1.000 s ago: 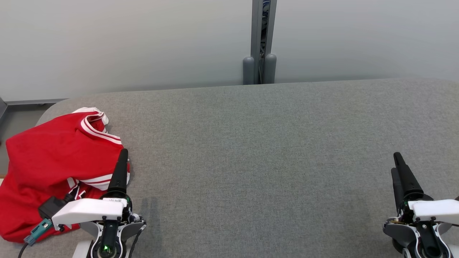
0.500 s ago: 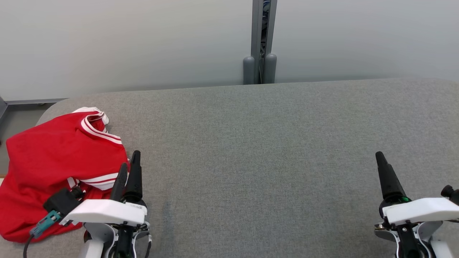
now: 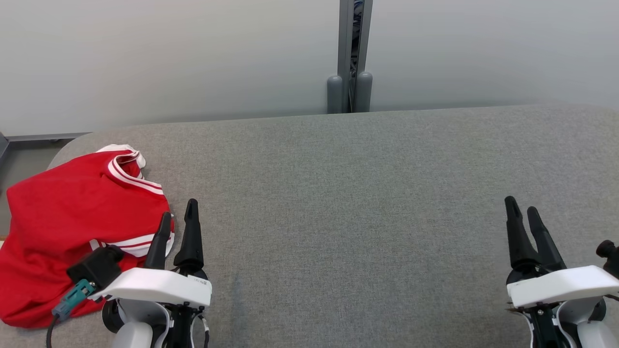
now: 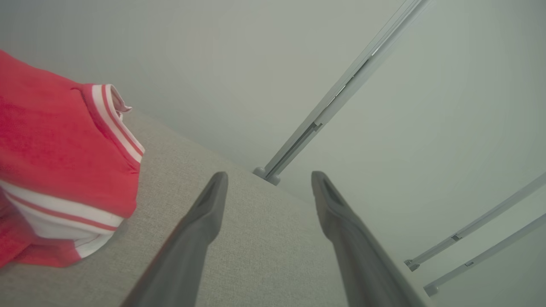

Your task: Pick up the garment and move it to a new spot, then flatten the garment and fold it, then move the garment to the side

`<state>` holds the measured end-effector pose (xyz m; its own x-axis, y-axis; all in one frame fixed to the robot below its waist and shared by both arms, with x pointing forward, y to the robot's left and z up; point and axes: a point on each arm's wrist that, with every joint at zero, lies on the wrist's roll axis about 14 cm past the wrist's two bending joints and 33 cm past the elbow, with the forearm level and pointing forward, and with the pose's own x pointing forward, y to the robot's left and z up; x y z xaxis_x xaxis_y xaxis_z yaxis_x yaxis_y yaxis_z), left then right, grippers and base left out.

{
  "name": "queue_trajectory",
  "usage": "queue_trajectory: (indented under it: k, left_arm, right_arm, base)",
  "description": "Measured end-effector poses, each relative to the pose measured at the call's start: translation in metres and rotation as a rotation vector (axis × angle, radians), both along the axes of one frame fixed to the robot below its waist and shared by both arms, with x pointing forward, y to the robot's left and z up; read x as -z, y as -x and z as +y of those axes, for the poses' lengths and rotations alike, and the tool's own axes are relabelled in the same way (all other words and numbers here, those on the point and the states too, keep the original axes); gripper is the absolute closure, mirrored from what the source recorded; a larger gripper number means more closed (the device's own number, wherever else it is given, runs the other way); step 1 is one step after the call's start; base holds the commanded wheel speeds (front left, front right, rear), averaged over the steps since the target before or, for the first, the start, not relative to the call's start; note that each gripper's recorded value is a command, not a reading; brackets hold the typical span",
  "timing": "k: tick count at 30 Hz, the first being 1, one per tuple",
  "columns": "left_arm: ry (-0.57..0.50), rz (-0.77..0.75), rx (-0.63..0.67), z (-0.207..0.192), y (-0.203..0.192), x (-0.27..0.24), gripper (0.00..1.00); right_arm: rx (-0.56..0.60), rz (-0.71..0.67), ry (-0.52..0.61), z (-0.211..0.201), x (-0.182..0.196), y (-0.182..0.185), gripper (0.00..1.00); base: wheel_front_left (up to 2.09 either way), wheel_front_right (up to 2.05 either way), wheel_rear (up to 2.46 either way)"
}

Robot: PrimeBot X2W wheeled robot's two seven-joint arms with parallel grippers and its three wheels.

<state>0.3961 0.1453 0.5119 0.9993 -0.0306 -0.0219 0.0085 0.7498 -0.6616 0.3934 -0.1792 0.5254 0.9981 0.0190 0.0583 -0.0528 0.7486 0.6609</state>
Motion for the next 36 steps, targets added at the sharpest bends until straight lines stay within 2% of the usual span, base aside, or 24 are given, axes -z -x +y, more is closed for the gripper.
queue_trajectory:
  k: [15,36]
  left_arm:
    - [-0.19,-0.033,-0.003,-0.006,0.006,-0.002,0.0]
    - [-0.395,-0.109,-0.026,-0.008,0.013,-0.015,0.0]
  right_arm:
    - [-0.019,-0.051,0.189,0.012,-0.008,0.006,0.0]
    - [-0.061,-0.15,0.381,0.033,-0.025,0.009,0.0]
  base:
    - [0.0,0.0,0.0]
    - [0.0,0.0,0.0]
